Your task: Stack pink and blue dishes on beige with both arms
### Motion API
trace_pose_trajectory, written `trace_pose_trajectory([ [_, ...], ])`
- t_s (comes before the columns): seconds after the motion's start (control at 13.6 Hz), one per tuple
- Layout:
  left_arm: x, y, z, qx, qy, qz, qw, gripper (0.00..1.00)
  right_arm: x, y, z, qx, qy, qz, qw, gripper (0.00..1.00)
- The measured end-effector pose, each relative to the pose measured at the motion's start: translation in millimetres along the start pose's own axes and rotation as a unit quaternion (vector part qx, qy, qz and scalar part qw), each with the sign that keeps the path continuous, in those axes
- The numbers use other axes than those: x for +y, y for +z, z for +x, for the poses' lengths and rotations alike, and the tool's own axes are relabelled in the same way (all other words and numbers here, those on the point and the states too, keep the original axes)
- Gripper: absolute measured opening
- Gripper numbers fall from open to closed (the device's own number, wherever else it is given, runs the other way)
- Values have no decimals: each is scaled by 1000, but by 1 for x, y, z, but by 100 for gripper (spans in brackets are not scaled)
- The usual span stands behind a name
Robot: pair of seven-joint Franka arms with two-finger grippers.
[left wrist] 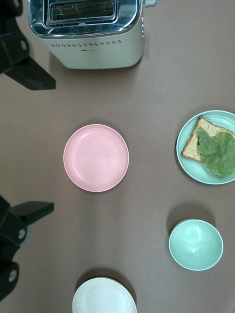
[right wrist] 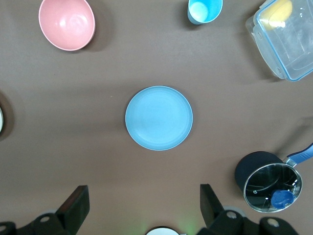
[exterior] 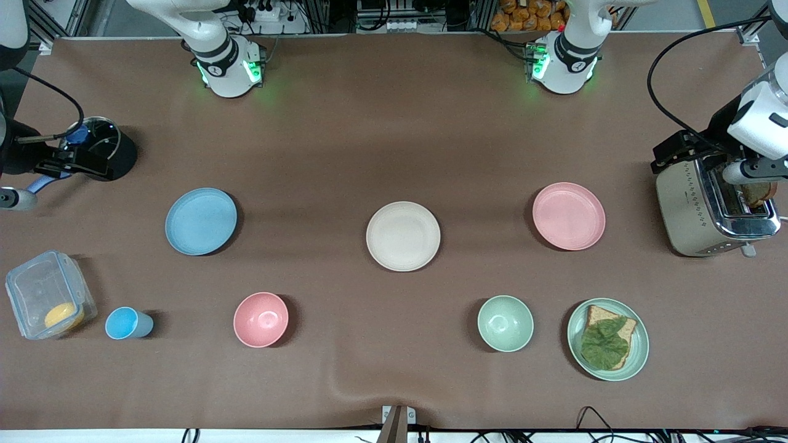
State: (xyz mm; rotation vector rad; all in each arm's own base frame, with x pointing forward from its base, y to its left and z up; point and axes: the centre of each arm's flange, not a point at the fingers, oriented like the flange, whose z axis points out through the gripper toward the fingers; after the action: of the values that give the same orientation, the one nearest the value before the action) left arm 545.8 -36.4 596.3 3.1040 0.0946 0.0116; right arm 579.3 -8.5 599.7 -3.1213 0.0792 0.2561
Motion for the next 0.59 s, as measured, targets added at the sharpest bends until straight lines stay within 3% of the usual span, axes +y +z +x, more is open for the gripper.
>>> trace_pose_trajectory([
  [0.59,1,0,-1,-2,1,0,1000,100,0,11,5,-11,1,-1,1000,100],
])
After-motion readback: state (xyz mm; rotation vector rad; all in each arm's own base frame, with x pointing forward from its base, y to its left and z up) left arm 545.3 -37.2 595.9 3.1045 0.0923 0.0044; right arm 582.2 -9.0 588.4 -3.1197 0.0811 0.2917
